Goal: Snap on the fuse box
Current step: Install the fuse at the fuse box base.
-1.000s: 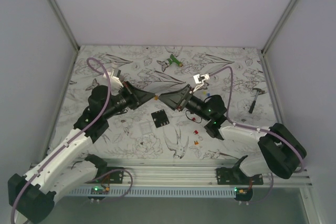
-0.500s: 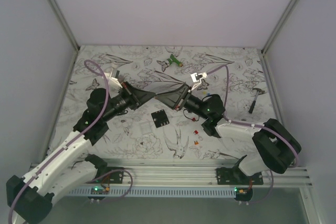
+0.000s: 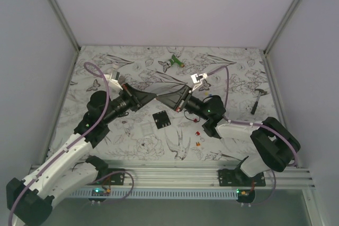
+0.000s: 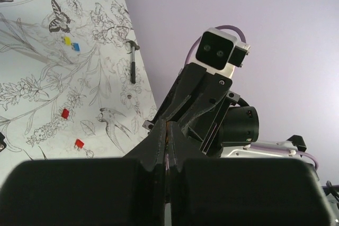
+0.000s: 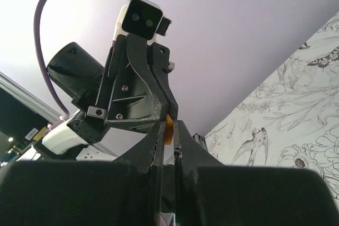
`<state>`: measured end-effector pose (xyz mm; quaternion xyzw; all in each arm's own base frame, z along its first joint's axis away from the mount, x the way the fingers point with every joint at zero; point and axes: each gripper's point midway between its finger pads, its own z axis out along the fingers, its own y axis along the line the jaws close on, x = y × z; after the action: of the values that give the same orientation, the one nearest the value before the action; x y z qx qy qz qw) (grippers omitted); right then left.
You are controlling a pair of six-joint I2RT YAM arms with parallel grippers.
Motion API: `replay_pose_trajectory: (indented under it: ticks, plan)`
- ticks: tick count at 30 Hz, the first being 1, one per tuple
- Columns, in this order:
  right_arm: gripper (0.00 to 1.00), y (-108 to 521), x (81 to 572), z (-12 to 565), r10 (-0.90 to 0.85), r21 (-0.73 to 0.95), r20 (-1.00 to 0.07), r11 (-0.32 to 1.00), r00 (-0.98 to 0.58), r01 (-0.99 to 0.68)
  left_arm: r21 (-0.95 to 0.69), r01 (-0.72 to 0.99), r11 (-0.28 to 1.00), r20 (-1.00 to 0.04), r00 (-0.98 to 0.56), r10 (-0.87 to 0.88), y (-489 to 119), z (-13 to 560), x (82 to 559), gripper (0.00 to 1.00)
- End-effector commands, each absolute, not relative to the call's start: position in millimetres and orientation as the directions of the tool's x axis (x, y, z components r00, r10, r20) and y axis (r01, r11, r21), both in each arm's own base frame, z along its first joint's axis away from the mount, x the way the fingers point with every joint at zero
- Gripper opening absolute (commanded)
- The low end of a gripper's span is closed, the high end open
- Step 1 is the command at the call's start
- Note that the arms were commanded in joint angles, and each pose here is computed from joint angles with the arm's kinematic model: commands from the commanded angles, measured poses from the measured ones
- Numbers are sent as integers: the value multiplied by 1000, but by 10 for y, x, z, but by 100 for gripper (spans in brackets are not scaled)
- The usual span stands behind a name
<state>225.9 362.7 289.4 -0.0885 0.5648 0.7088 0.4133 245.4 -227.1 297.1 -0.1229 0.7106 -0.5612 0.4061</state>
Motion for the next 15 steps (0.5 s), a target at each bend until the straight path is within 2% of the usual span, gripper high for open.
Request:
replay_pose_trajectory:
  ticks: [1, 3, 6, 15]
  plan:
    - [7, 3672, 2230, 3042, 482, 681, -627, -43, -612, -731, -888, 297, 351, -460, -611, -645, -2249, 2935, 2488, 2]
    - [2, 3706, 2267, 2928, 444, 678, -661, 10, -604, -735, -876, 294, 382, -480, -600, -639, -2223, 2826, 2505, 17]
    - [0, 3736, 2327, 2704, 378, 679, -703, 103, -603, -727, -855, 274, 441, -512, -580, -633, -2149, 2607, 2544, 30]
    - [0, 3667, 2604, 1915, 119, 610, -762, 464, -637, -642, -757, 188, 626, -605, -563, -563, -1763, 2081, 2589, 49]
